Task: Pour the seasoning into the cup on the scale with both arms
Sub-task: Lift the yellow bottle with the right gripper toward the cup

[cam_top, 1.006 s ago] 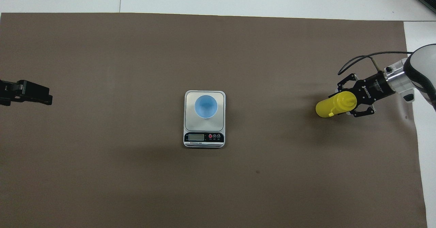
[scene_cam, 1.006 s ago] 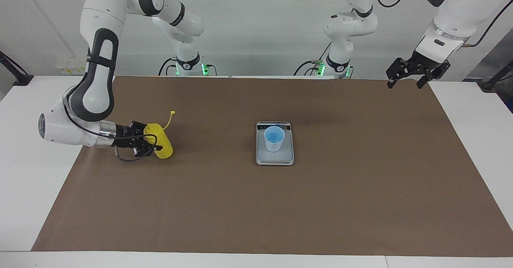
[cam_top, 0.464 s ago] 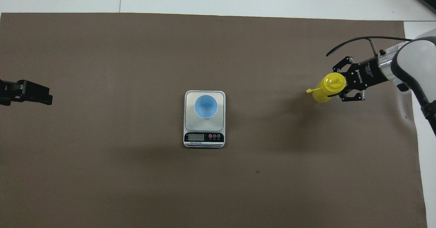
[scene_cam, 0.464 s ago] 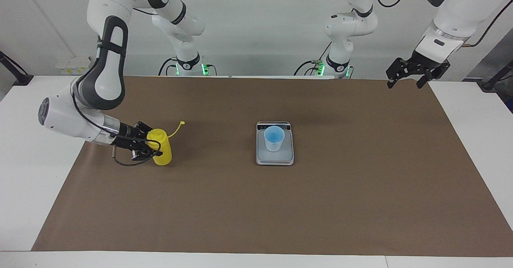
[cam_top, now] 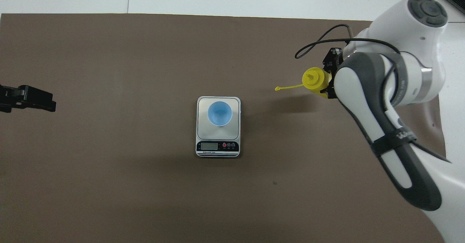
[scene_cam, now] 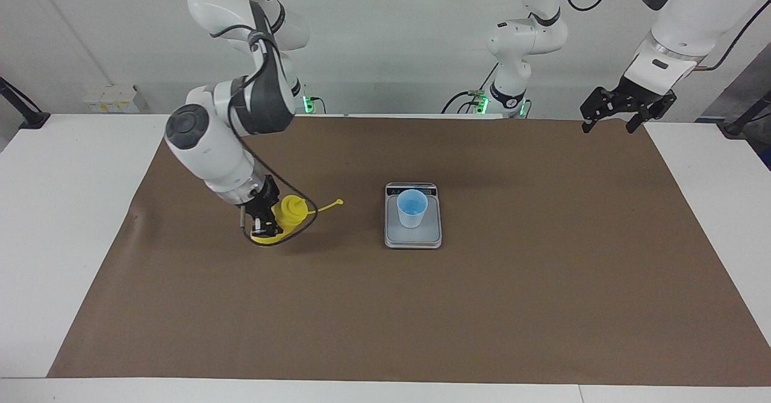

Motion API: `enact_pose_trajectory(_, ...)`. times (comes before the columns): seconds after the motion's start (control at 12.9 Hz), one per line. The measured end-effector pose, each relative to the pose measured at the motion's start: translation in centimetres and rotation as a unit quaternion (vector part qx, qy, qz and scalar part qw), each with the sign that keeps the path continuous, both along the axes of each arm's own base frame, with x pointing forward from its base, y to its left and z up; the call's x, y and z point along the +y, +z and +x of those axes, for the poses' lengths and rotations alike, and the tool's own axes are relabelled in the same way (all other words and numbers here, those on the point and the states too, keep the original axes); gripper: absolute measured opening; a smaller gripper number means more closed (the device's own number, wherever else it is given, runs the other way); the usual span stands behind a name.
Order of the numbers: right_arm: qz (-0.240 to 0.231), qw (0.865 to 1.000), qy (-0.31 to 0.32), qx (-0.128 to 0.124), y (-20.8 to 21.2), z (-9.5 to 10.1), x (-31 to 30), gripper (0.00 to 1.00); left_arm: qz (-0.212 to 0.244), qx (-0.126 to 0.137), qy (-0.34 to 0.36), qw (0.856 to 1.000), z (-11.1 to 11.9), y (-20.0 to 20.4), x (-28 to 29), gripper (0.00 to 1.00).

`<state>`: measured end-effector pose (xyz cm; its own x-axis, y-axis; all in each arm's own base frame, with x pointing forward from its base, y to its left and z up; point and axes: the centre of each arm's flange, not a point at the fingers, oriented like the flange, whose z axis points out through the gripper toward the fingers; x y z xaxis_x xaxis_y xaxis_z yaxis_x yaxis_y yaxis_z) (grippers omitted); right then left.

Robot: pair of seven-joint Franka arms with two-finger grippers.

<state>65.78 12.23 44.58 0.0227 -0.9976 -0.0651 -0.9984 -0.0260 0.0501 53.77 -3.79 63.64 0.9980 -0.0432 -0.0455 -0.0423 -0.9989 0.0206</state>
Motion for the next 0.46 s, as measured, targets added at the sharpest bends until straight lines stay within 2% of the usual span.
enact_pose_trajectory(0.15, -0.038, 0.998, -0.029, -0.048, 0.7, 0.0, 4.3, 0.47, 0.000, 0.000, 0.000, 1.000, 0.0, 0.0, 0.0, 1.00)
enact_pose_trajectory(0.46, -0.067, 0.983, -0.009, -0.169, 2.4, 0.5, 9.9, 0.47, 0.000, 0.000, 0.000, 1.000, 0.0, 0.0, 0.0, 1.00)
